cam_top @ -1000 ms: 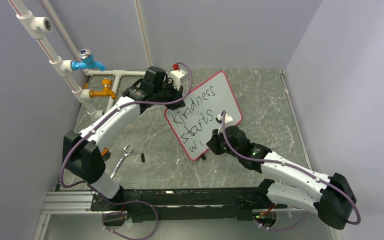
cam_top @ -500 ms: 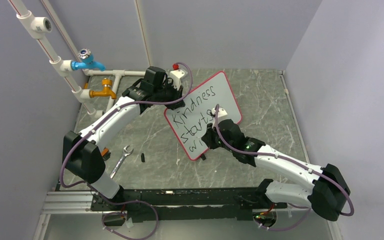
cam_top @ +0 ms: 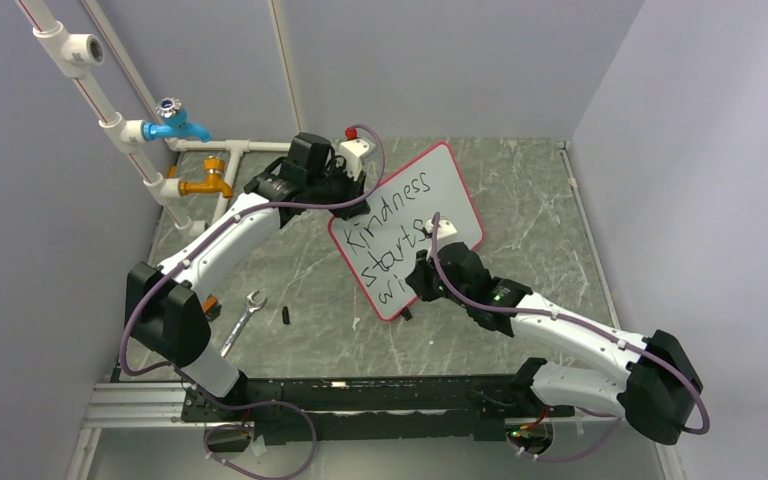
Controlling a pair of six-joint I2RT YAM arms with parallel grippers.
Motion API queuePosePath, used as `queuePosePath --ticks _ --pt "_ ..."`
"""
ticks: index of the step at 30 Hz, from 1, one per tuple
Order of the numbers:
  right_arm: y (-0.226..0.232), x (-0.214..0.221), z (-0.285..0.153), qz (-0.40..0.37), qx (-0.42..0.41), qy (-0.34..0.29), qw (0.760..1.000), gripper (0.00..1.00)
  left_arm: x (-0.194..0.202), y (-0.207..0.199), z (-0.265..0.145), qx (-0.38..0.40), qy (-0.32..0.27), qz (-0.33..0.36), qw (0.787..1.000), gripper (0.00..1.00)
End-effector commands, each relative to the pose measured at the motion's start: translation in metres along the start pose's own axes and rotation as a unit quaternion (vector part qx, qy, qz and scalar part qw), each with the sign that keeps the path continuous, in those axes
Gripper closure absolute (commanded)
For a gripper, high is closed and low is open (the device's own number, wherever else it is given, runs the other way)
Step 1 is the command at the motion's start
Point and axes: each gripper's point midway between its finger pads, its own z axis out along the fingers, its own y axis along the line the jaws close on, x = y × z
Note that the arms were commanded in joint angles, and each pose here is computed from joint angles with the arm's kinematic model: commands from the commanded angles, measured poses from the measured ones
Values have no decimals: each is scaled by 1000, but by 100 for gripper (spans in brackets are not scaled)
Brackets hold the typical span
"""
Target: Write a sentence on the whiteboard
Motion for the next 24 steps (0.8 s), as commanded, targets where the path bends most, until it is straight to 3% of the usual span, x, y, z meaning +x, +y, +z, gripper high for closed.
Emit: queuePosePath --ticks 1,11,24 --pt "-5 -8 -3 5 13 -17 1000 100 52 21 4 -43 97 45 993 100" --pt "0 -45 -29 -2 16 -57 998 100 51 21 3 -44 95 45 993 100" --pt "-6 -28 -16 4 17 -43 999 100 49 20 0 -47 91 47 994 100"
